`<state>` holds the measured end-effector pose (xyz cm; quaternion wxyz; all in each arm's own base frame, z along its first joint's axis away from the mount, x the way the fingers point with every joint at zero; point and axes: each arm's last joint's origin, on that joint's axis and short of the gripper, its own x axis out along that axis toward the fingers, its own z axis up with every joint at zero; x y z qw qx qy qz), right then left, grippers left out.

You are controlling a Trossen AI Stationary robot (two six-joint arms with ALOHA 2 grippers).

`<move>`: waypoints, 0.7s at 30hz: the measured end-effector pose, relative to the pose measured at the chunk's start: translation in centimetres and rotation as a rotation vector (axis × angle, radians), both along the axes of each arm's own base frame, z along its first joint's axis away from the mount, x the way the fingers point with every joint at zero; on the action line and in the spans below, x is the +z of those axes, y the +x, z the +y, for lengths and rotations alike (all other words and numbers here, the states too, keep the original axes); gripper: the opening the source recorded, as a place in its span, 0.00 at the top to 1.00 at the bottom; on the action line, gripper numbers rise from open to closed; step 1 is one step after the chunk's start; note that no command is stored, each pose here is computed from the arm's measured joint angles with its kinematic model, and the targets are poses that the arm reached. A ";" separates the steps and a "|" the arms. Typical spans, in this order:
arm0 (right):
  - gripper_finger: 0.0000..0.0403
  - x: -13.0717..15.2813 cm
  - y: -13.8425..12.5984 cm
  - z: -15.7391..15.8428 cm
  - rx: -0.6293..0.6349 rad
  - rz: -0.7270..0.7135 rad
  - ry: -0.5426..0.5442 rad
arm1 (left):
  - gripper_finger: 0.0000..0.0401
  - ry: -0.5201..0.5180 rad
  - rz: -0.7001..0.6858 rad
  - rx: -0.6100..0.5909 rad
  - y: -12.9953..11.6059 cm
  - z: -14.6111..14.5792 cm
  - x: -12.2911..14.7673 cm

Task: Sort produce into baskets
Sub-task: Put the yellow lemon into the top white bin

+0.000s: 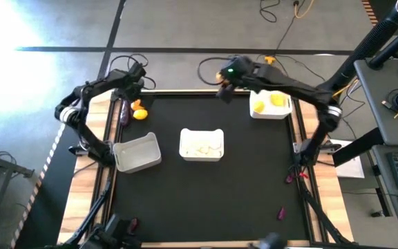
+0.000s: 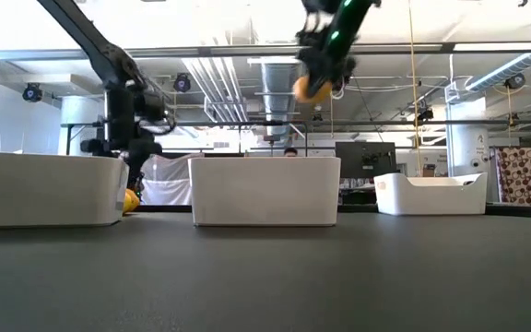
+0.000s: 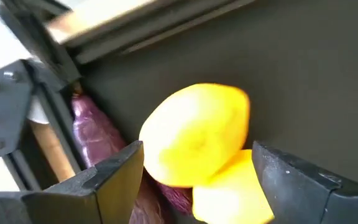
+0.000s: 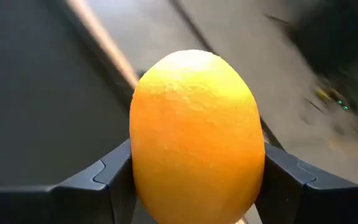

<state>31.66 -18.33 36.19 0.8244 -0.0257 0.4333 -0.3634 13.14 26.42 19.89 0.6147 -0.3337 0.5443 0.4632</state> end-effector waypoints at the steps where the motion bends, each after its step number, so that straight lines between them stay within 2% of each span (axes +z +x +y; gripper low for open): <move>1: 0.42 0.8 -1.0 0.4 -0.052 0.003 -0.016 | 0.30 -0.020 0.013 -0.013 0.1 0.2 -0.6; 3: 0.42 1.8 -2.8 0.9 -0.161 -0.002 -0.017 | 0.31 -0.040 0.027 -0.043 0.5 0.8 -1.0; 5: 0.41 2.4 -4.6 1.1 -0.265 -0.023 0.025 | 0.31 -0.038 -0.009 -0.060 1.1 1.6 -1.0; 9: 0.42 2.1 -7.9 1.1 -0.477 -0.004 0.120 | 0.32 -0.070 -0.053 -0.078 1.8 2.6 -1.3; 11: 0.42 1.1 -9.2 1.0 -0.568 0.026 0.162 | 0.32 -0.073 -0.080 -0.098 2.3 3.1 -1.4; 16: 0.40 -2.8 -11.2 0.6 -0.717 0.086 0.232 | 0.32 -0.094 -0.263 -0.178 4.6 3.9 -1.7; 21: 0.42 -7.3 -11.8 0.3 -0.768 0.149 0.325 | 0.32 -0.098 -0.369 -0.275 8.0 4.2 -2.5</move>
